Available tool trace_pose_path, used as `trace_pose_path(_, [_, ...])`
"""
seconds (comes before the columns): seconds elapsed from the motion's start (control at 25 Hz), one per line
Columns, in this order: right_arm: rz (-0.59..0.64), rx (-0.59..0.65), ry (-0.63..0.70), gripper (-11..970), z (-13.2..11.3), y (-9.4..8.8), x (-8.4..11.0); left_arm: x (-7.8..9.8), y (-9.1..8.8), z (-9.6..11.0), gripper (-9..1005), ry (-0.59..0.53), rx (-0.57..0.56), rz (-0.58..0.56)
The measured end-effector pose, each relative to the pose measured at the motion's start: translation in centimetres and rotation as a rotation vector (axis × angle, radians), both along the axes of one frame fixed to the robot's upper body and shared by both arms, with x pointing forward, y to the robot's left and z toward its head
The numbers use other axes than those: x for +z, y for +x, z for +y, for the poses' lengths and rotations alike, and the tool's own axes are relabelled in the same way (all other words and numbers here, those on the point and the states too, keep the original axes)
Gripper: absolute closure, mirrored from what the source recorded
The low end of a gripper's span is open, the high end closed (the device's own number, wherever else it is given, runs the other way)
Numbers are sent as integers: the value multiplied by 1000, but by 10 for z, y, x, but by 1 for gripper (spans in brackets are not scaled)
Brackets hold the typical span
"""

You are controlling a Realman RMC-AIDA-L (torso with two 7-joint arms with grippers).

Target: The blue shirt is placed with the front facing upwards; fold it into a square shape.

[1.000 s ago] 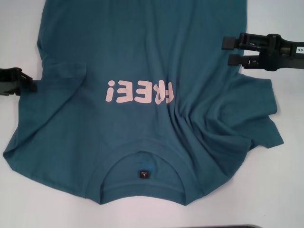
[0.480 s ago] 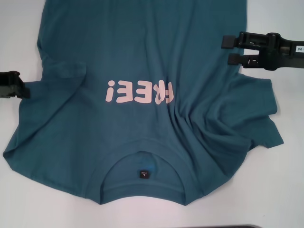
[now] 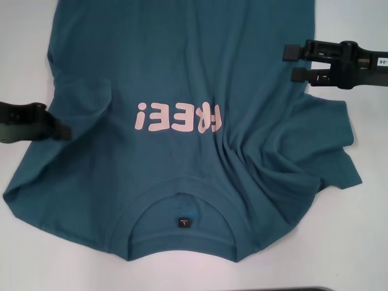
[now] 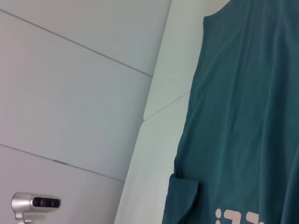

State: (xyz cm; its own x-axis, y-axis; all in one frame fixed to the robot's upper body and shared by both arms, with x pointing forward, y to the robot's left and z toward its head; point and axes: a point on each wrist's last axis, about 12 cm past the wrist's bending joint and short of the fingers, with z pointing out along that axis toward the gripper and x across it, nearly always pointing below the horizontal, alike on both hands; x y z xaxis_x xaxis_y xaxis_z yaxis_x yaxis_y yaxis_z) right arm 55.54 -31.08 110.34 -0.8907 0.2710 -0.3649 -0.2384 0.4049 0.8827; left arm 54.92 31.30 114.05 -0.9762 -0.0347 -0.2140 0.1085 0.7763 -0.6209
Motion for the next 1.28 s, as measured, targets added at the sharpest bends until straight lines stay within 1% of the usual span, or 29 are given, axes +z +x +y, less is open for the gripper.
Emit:
trace_pose_path(0.12, [0,0,0,18,0,0,0,-1,-2,-8,980,-35,-30,8])
trace_pose_path(0.2, [2,0,-1,18,0,-1,0,-6,-3,-14,978,-52,-64,34])
trace_pose_path(0.36, [3,-4,-1,18,-1,-1,-1,-13,-2,-19,975,-67,-105,52])
trace_pose_path(0.44, [3,-5,-1,19,-1,-1,-1,-15,0,-19,973,-63,-109,53])
trace_pose_path(0.56, [4,-5,-1,21,-1,-1,-1,-15,2,-19,971,-58,-105,47])
trace_pose_path(0.68, [4,-5,-1,24,-1,-1,-1,-11,1,-21,968,-58,-136,55])
trace_pose_path(0.76, [4,-6,-2,26,-1,-1,-1,-4,1,-17,759,-59,-144,43])
trace_pose_path(0.8, [3,-6,-4,27,-2,-1,-1,-4,1,-17,717,-59,-144,43])
trace_pose_path(0.92, [-7,3,-19,30,-3,0,-1,4,2,-2,590,-88,-101,-9])
trace_pose_path(0.96, [-11,7,-27,31,-4,0,0,6,0,5,547,-118,-82,-33])
trace_pose_path(1.04, [-26,20,-56,33,-8,0,1,5,-5,15,470,-212,-59,-64])
trace_pose_path(1.16, [-42,43,-110,35,-22,-1,7,-2,-16,24,364,-361,-37,-83])
trace_pose_path(1.24, [-34,55,-162,37,-35,-1,11,-9,-26,29,293,-457,-6,-84])
trace_pose_path(1.28, [-25,61,-183,38,-40,-2,12,-13,-32,30,285,-497,13,-78])
